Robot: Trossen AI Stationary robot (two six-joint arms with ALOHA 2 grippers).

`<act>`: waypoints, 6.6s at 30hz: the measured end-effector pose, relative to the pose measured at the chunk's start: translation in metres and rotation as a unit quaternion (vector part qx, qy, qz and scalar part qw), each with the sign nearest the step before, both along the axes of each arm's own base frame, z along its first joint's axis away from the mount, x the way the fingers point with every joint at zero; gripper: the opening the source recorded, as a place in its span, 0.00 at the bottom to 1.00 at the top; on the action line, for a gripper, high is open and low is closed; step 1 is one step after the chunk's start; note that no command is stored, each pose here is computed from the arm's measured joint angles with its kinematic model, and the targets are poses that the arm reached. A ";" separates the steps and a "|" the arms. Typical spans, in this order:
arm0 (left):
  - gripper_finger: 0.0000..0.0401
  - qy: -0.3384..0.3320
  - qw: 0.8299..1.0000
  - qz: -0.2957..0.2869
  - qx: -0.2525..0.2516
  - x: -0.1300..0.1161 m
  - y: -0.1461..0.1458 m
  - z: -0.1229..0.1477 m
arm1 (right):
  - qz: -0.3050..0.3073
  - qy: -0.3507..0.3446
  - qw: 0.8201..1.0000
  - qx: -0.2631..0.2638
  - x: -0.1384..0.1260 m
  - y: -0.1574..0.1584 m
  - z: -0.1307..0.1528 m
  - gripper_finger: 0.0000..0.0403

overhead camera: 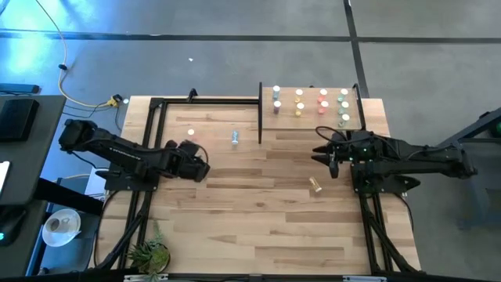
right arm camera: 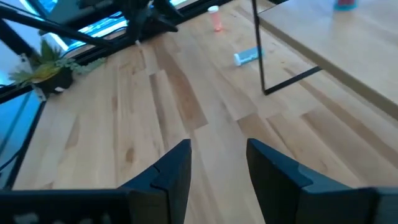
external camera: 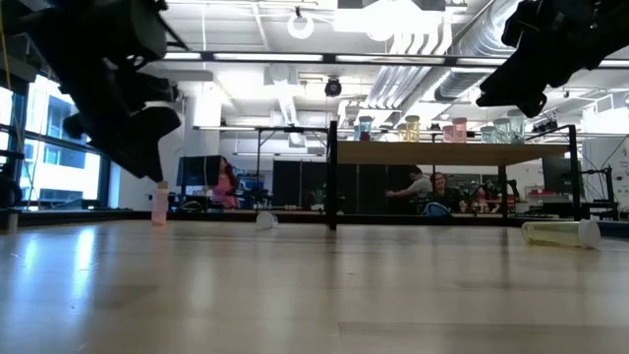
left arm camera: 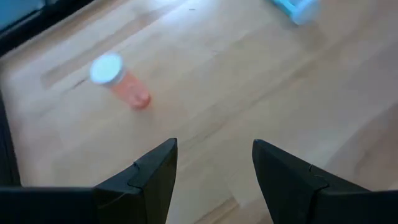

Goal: Pick and place medicine bottles onto shelf by color
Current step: Put the pink medicine bottle aligned with the other pink medicine bottle on the shelf

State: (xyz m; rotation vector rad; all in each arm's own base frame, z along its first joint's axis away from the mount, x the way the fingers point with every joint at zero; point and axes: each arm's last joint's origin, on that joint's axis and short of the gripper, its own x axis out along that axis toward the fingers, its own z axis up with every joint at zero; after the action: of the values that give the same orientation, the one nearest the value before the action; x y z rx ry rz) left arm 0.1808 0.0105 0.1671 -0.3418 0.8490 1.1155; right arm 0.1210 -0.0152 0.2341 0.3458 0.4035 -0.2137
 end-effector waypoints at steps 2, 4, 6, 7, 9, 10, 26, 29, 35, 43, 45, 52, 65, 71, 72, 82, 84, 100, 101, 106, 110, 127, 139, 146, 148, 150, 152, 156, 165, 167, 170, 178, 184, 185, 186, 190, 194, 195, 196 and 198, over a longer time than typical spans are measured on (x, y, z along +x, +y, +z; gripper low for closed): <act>0.49 -0.020 0.999 0.028 0.005 -0.004 -0.002 -0.006 | -0.005 0.000 1.000 -0.003 0.000 0.000 0.000 0.36; 0.49 -0.040 0.998 0.056 0.008 -0.009 -0.003 -0.011 | -0.011 0.001 1.000 -0.005 0.000 0.000 0.000 0.36; 0.49 -0.058 0.995 0.083 0.011 -0.012 -0.003 -0.015 | -0.014 0.001 1.000 -0.007 0.000 -0.001 0.000 0.36; 0.49 -0.066 0.993 0.093 0.014 -0.013 -0.003 -0.017 | -0.013 0.002 1.000 -0.011 0.000 -0.001 0.000 0.36; 0.49 -0.082 0.990 0.108 0.026 -0.015 -0.001 -0.020 | -0.012 0.003 1.000 -0.017 0.000 -0.001 0.000 0.36; 0.49 -0.091 0.989 0.111 0.034 -0.015 0.000 -0.022 | -0.013 0.003 1.000 -0.018 0.000 -0.001 0.000 0.36; 0.49 -0.130 0.978 0.161 0.021 -0.012 0.027 -0.031 | -0.008 -0.021 0.999 -0.031 0.002 -0.001 0.004 0.36; 0.50 -0.124 0.978 0.168 0.025 -0.010 0.034 -0.032 | -0.009 -0.021 0.999 -0.028 0.002 -0.001 0.004 0.36; 0.56 -0.094 0.977 0.190 0.030 -0.011 0.045 -0.041 | -0.011 -0.023 0.999 -0.020 0.002 -0.001 0.004 0.36; 0.61 -0.082 0.968 0.236 0.035 -0.011 0.056 -0.053 | -0.011 -0.023 0.999 -0.021 0.002 -0.001 0.005 0.36; 0.60 -0.083 0.967 0.238 0.037 -0.009 0.059 -0.055 | -0.010 -0.023 0.999 -0.022 0.002 -0.001 0.005 0.36; 0.60 -0.073 0.970 0.227 0.053 -0.002 0.071 -0.064 | -0.011 -0.023 0.999 -0.022 0.002 -0.001 0.005 0.36; 0.59 -0.050 0.967 0.245 0.053 -0.003 0.081 -0.077 | -0.011 -0.023 0.999 -0.022 0.002 -0.001 0.005 0.36; 0.56 -0.037 0.969 0.237 0.065 -0.003 0.081 -0.077 | -0.011 -0.022 0.999 -0.022 0.002 -0.001 0.005 0.36; 0.54 -0.036 0.969 0.236 0.066 -0.004 0.081 -0.077 | -0.011 -0.023 0.999 -0.022 0.002 -0.001 0.005 0.36; 0.33 -0.028 0.970 0.229 0.069 -0.004 0.081 -0.077 | -0.011 -0.022 0.999 -0.022 0.002 -0.001 0.005 0.36; 0.30 -0.024 0.971 0.227 0.070 -0.004 0.081 -0.077 | -0.012 -0.022 0.999 -0.023 0.002 -0.001 0.005 0.36; 0.24 -0.008 0.979 0.196 0.059 -0.003 0.080 -0.074 | -0.012 -0.022 0.999 -0.023 0.002 -0.001 0.004 0.36; 0.24 -0.007 0.981 0.187 0.053 -0.002 0.080 -0.073 | -0.012 -0.022 0.999 -0.023 0.002 -0.001 0.004 0.36; 0.24 -0.016 0.991 0.134 0.008 0.000 0.078 -0.063 | -0.009 -0.021 0.999 -0.031 0.002 -0.001 0.005 0.36; 0.24 -0.048 0.995 0.084 -0.023 0.004 0.072 -0.051 | -0.007 -0.019 0.999 -0.034 0.002 -0.001 0.004 0.36; 0.24 -0.293 0.920 -0.261 -0.004 0.055 0.025 0.008 | 0.074 -0.008 0.996 -0.042 0.023 0.000 -0.001 0.36; 0.24 -0.331 0.896 -0.296 0.012 0.068 0.021 0.030 | 0.139 -0.072 0.987 -0.040 0.055 0.001 0.001 0.36; 0.24 -0.283 0.895 -0.343 0.034 0.083 0.013 0.059 | 0.198 -0.119 0.971 -0.055 0.066 0.011 0.005 0.36; 0.24 -0.266 0.900 -0.344 0.034 0.084 0.011 0.063 | 0.208 -0.124 0.968 -0.067 0.067 0.016 0.006 0.36; 0.24 -0.257 0.902 -0.345 0.032 0.085 0.009 0.066 | 0.212 -0.138 0.964 -0.078 0.068 0.020 0.008 0.36; 0.24 -0.251 0.902 -0.350 0.028 0.086 0.006 0.069 | 0.225 -0.156 0.957 -0.096 0.068 0.024 0.011 0.36; 0.24 -0.249 0.903 -0.351 0.015 0.086 0.002 0.069 | 0.251 -0.187 0.941 -0.130 0.068 0.032 0.017 0.36; 0.24 -0.239 0.909 -0.341 -0.014 0.089 -0.004 0.060 | 0.262 -0.229 0.920 -0.182 0.072 0.035 0.045 0.40; 0.24 -0.235 0.910 -0.341 -0.016 0.093 -0.004 0.056 | 0.259 -0.224 0.920 -0.192 0.075 0.035 0.057 0.42; 0.24 -0.213 0.914 -0.344 -0.022 0.101 -0.003 0.048 | 0.256 -0.207 0.925 -0.192 0.083 0.033 0.073 0.46; 0.24 -0.146 0.919 -0.364 -0.036 0.131 -0.004 0.043 | 0.253 -0.078 0.950 -0.166 0.119 0.023 0.086 0.47; 0.24 -0.123 0.914 -0.385 -0.032 0.149 -0.004 0.045 | 0.262 -0.011 0.954 -0.148 0.152 0.022 0.067 0.47; 0.24 -0.115 0.914 -0.387 -0.033 0.150 -0.004 0.045 | 0.264 -0.006 0.953 -0.148 0.158 0.022 0.064 0.47; 0.24 -0.112 0.914 -0.389 -0.032 0.152 -0.004 0.046 | 0.266 0.002 0.952 -0.150 0.161 0.022 0.061 0.47; 0.24 -0.104 0.911 -0.399 -0.026 0.157 -0.005 0.048 | 0.280 0.025 0.945 -0.165 0.177 0.022 0.046 0.47; 0.24 -0.097 0.909 -0.404 -0.027 0.160 -0.005 0.046 | 0.283 0.023 0.943 -0.172 0.192 0.022 0.036 0.47; 0.24 -0.098 0.909 -0.404 -0.027 0.161 -0.005 0.045 | 0.283 0.019 0.943 -0.174 0.196 0.022 0.034 0.47; 0.24 -0.096 0.909 -0.404 -0.028 0.161 -0.005 0.044 | 0.279 0.012 0.943 -0.179 0.199 0.022 0.033 0.47; 0.24 -0.090 0.910 -0.404 -0.030 0.160 -0.005 0.043 | 0.280 0.021 0.942 -0.185 0.200 0.022 0.029 0.47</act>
State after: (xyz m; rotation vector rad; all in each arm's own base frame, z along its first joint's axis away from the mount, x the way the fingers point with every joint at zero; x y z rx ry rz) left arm 0.3411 0.0057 0.2097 -0.1109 0.7494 0.2788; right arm 0.3215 0.0063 0.2629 -0.1524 0.4788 0.2616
